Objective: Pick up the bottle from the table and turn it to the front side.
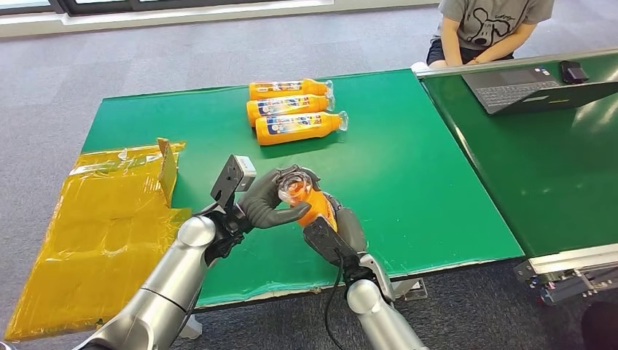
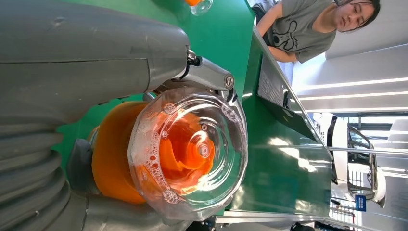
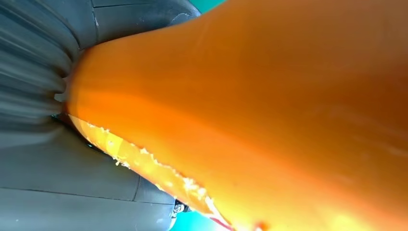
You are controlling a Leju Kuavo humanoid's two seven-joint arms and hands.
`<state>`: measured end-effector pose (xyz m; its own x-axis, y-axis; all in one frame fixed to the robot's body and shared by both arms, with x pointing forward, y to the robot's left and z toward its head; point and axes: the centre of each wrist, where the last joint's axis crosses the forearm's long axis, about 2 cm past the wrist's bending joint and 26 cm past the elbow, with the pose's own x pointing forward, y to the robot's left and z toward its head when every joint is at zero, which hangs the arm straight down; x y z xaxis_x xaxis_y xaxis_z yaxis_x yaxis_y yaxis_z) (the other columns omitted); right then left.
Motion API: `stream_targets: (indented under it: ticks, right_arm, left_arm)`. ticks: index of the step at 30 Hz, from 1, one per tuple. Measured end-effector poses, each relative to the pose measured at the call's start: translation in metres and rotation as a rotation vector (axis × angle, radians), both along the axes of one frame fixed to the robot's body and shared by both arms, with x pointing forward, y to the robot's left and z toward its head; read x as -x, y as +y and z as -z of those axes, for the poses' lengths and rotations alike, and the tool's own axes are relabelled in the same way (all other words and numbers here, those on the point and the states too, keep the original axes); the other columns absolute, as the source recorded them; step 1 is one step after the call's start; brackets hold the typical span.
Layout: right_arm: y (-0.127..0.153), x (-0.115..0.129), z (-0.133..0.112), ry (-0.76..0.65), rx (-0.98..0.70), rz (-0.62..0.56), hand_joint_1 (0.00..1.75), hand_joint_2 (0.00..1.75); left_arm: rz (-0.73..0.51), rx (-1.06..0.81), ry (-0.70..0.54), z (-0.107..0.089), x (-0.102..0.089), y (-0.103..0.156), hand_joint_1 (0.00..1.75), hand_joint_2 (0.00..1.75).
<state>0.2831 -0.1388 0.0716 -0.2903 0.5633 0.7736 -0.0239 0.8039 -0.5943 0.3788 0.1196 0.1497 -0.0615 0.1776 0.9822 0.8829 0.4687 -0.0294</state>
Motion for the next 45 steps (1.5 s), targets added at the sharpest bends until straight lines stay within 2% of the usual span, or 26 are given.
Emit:
stream_targets:
  ticks: [18, 22, 26, 32, 45]
  right_arm:
    - [0.0001, 0.0, 0.0001, 0.002, 0.001, -0.002, 1.71, 1.75]
    - [0.0001, -0.0002, -0.0001, 0.003, 0.0, -0.001, 0.0, 1.75]
    - [0.0001, -0.0004, -0.0003, 0.011, 0.001, 0.006, 0.0, 1.75]
    - [0.0, -0.0011, -0.001, 0.007, 0.007, 0.012, 0.0, 1.75]
    - [0.0, -0.002, -0.0018, 0.003, 0.007, 0.013, 0.0, 1.75]
  left_arm:
    - [-0.012, -0.003, 0.002, 0.0024, 0.0016, 0.001, 1.75, 1.75]
    - [-0.053, -0.023, -0.013, 0.0025, 0.0017, 0.001, 1.75, 1.75]
    - [-0.131, -0.058, -0.041, 0.0019, 0.0021, -0.0004, 1.75, 1.75]
    - [-0.182, -0.066, -0.049, 0.0015, 0.0045, -0.0013, 1.75, 1.75]
    - [-0.197, -0.066, -0.061, 0.0003, 0.006, -0.0018, 1.75, 1.75]
